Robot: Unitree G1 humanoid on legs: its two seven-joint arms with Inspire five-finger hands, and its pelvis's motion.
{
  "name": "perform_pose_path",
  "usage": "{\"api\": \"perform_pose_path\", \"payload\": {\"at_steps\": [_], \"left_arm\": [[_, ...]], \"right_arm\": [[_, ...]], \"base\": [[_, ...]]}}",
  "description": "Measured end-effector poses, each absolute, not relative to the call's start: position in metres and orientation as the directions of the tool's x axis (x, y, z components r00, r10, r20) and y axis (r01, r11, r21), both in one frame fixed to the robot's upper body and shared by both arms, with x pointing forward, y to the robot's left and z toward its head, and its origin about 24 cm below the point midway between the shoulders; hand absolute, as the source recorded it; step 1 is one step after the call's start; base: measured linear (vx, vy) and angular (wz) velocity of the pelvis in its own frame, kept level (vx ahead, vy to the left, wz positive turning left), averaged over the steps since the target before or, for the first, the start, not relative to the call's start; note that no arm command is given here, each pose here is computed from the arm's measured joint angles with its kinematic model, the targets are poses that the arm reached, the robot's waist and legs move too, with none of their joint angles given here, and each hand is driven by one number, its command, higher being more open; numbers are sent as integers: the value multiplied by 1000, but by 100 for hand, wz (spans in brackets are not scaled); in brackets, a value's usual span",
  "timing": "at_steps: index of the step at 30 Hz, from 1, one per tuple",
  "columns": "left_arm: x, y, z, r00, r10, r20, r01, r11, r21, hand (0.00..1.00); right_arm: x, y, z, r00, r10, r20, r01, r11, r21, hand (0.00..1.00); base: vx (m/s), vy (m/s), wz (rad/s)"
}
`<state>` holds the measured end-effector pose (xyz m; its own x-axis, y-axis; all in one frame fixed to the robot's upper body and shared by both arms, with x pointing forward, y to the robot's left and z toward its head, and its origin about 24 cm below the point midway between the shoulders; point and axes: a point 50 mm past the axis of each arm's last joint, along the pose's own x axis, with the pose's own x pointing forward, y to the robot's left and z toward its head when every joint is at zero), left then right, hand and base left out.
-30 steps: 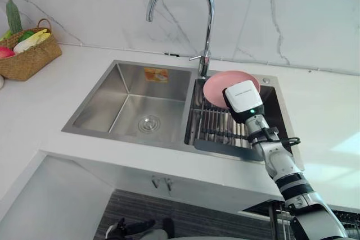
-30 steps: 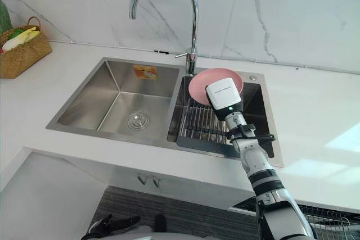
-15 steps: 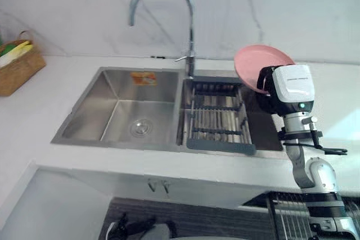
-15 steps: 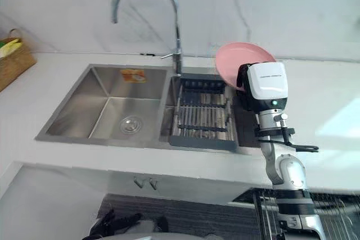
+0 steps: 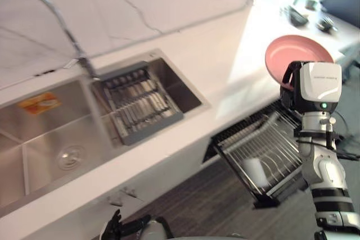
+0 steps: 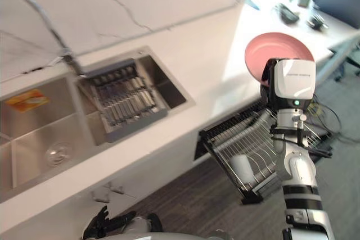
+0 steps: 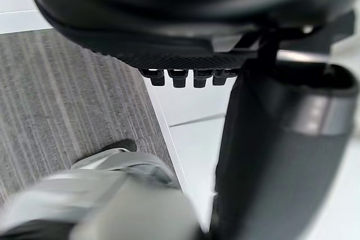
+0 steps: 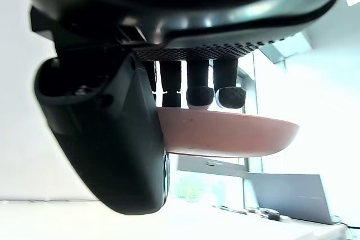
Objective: Walk over to the sink, pick up the cup, carry it to the dishwasher, place the cup inside the dishwasher, then close the dishwasher door
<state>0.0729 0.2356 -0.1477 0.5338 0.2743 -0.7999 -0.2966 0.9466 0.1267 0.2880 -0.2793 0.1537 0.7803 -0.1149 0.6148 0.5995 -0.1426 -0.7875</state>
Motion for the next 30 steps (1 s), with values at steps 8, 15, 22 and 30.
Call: {"api": "perform_pose_path", "payload": {"at_steps": [8, 15, 22, 30], "left_arm": [[66, 227, -150, 536, 277, -797, -314, 942, 117, 100], [77, 225, -145, 601, 278, -750, -306, 946, 106, 100], [107, 225, -136, 671, 259, -695, -296, 953, 70, 100], [138, 217, -125, 747, 198, -635, -228, 973, 35, 100]], "right_arm": [[276, -307, 159, 757, -277, 592, 591, -96, -801, 0], [275, -300, 130, 853, -295, 430, 462, 46, -886, 0], [284, -288, 115, 891, -271, 364, 407, 122, -905, 0], [312, -277, 99, 910, -295, 291, 368, 251, -896, 0]], "base": [[-62, -141, -15], [-75, 17, 16], [23, 44, 17], [40, 34, 12]]}}
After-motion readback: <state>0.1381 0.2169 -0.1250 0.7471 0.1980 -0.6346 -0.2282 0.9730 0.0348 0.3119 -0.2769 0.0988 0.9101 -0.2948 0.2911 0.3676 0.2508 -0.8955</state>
